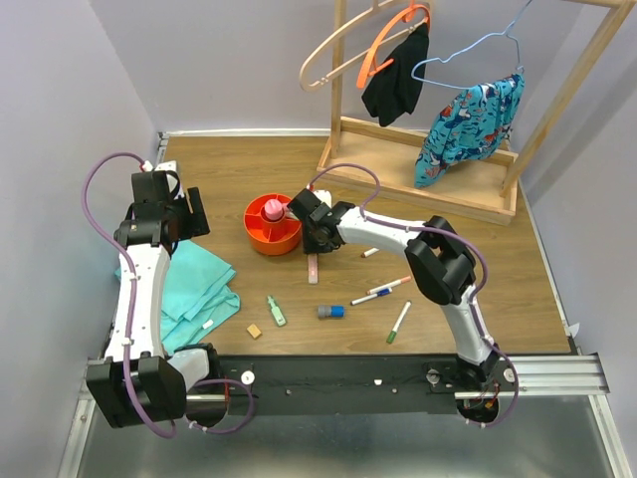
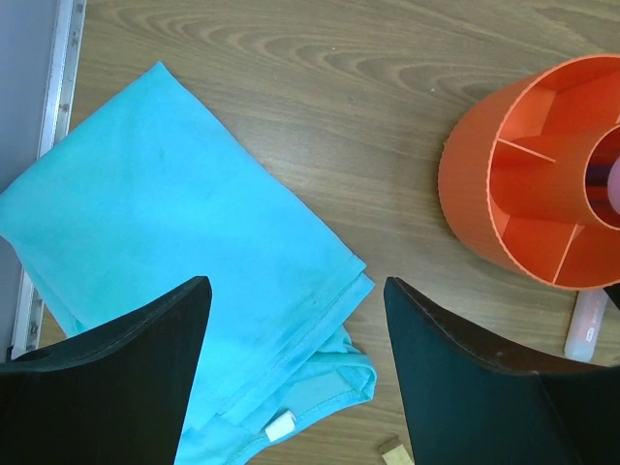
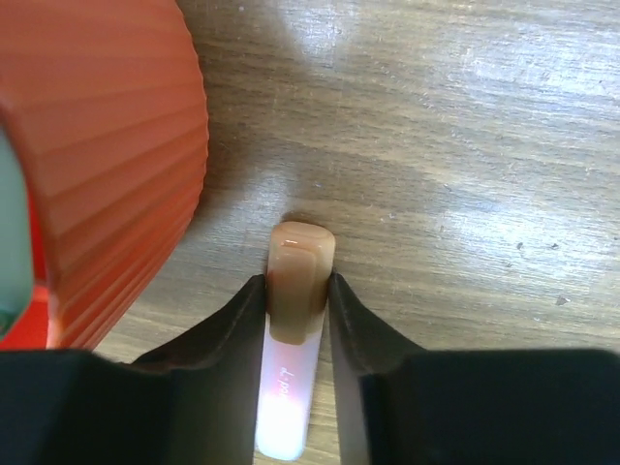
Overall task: Sort the stationery into containers
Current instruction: Pick up the pen from the center of the board, then place the pen in the storage box.
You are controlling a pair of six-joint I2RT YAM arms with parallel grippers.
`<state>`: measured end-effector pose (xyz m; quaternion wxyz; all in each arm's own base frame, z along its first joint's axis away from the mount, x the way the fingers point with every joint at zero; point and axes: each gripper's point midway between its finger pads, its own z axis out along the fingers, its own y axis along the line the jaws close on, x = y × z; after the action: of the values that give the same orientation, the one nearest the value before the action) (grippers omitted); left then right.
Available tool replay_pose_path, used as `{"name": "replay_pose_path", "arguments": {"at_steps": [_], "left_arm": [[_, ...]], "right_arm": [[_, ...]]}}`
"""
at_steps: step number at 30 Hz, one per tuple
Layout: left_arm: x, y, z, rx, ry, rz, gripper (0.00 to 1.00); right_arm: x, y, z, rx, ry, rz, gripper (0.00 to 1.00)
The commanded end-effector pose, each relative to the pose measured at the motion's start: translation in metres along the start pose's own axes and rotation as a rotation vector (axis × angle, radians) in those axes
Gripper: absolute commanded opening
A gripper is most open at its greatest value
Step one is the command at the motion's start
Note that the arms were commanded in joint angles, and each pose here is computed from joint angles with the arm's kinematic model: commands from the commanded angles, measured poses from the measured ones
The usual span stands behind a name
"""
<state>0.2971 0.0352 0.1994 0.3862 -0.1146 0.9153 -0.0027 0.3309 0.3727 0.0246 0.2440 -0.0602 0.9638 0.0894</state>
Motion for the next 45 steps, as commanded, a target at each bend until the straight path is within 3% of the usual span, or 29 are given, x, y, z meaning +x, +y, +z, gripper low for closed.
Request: {"name": "replay_pose_path", "arguments": {"at_steps": [1,6,7,10,13,17,20,21,30,45], "left_arm": [[-0.006,-0.002,-0.003,0.03,0.001,0.026,0.81],[0.0,-0.008,0.0,0.066,0.018,0.022,0.81],[0.001,-0.01,0.001,0.074,0.022,0.022,0.81],[0.003,-0.015,0.002,0.104,0.023,0.014,0.81],[0.003,-0.027,0.002,0.177,0.016,0.024,0.8],[0.003,-0.042,0.001,0.267,0.003,0.054,0.79],[0.0,-0.047,0.002,0.297,-0.005,0.064,0.79],[0.0,-0.048,0.004,0.302,0.0,0.063,0.79],[-0.011,-0.066,0.005,0.38,-0.027,0.086,0.79],[-0.01,-0.092,0.027,0.526,0.046,0.01,0.8]], "right_arm": [[-0.005,-0.012,-0.004,0.063,-0.045,-0.033,0.32],[-0.008,-0.025,-0.051,0.04,-0.073,-0.07,0.21],[-0.018,-0.021,-0.073,-0.002,-0.108,-0.089,0.13],[-0.028,-0.011,-0.101,-0.095,-0.143,-0.127,0.01],[-0.042,0.007,-0.131,-0.223,-0.209,-0.183,0.01],[-0.07,0.027,-0.16,-0.339,-0.352,-0.258,0.01],[-0.101,0.043,-0.188,-0.442,-0.583,-0.338,0.01],[-0.122,0.055,-0.209,-0.496,-0.717,-0.345,0.01],[-0.183,0.081,-0.222,-0.522,-1.125,-0.379,0.01],[-0.209,0.07,-0.156,-0.532,-1.268,-0.255,0.01]]}}
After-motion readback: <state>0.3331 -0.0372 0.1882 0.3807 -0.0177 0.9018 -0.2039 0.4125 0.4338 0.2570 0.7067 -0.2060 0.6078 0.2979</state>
